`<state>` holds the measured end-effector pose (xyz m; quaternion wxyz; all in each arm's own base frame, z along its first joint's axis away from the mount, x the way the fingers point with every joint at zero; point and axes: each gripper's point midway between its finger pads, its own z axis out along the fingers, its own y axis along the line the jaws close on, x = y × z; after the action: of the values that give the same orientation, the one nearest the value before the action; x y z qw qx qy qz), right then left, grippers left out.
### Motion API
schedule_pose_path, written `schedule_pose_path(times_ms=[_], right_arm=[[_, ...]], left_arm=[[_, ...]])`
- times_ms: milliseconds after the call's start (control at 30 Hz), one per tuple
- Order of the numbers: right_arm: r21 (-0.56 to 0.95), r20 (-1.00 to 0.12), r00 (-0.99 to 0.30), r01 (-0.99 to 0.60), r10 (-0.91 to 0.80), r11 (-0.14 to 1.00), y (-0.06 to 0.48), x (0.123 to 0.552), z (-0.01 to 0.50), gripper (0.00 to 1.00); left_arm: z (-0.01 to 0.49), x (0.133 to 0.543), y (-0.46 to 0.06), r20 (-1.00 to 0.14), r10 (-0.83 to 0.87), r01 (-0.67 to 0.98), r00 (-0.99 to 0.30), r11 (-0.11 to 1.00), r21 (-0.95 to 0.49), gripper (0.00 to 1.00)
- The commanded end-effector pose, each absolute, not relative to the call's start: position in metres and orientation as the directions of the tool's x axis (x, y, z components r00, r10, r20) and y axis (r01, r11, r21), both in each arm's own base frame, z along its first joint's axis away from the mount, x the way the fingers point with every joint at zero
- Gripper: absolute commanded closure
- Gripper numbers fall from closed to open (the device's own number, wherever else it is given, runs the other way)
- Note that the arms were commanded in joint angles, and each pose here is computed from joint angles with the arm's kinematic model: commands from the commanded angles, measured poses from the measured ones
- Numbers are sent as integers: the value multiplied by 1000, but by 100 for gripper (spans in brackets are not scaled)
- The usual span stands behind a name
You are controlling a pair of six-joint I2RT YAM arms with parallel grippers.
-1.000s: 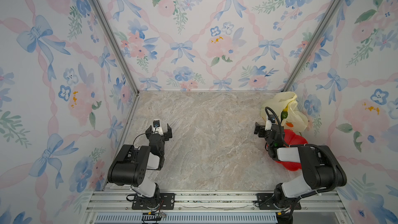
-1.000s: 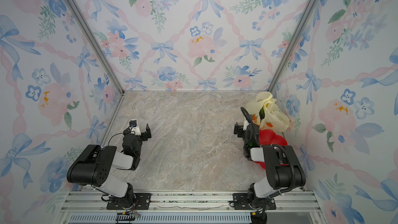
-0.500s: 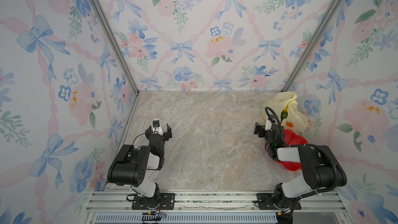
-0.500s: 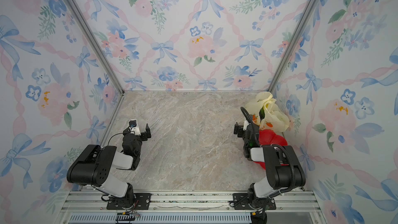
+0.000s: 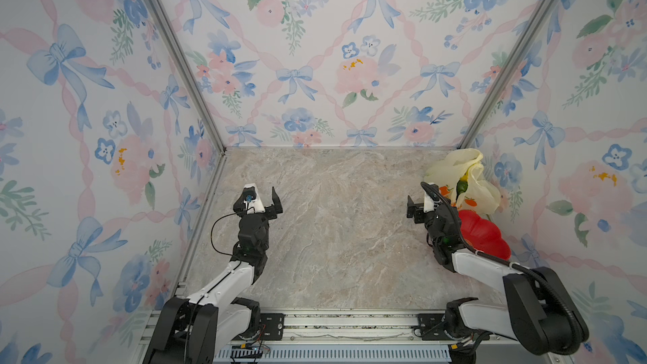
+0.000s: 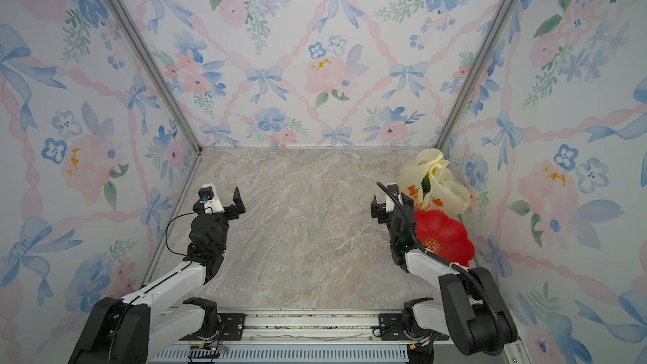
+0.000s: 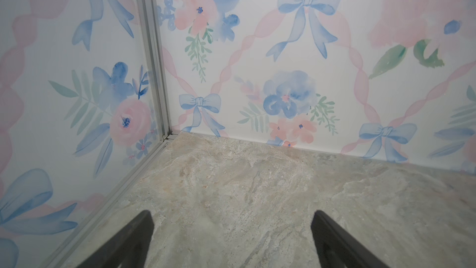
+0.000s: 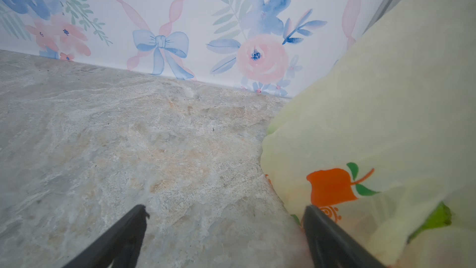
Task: Take fruits out of the plastic bag
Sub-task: Move the plastic bag to the center of the table.
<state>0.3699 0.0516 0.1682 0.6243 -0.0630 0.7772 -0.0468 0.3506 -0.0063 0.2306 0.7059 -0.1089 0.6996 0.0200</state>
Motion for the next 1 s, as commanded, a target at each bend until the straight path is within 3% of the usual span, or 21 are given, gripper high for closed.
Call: schedule_pose_path(times_ms=[0, 167, 267, 367, 633, 967], right_arm=[[-81, -966, -243, -51, -91, 995, 59, 355, 205, 3], [74, -964, -260, -61, 56, 995, 60, 320, 270, 3], [141, -960, -246, -12, 134, 990, 47, 301, 296, 3], [236, -927, -267, 133, 264, 963, 20, 288, 306, 3], [236, -854, -368, 354, 367, 905, -30, 289, 308, 3], [227, -836, -364, 450, 410, 864, -52, 323, 320, 1]], left_arm=[[205, 339, 0, -930, -349, -271, -117, 912, -308, 2], [197, 307, 4, -830, -553, -275, -69, 811, -517, 2], [208, 294, -10, -807, -590, -111, -23, 804, -585, 2], [215, 293, -29, -829, -552, -18, -90, 833, -553, 2], [188, 302, -111, -855, -354, 144, -379, 890, -433, 2], [161, 285, -175, -894, -81, 345, -440, 905, -251, 2]])
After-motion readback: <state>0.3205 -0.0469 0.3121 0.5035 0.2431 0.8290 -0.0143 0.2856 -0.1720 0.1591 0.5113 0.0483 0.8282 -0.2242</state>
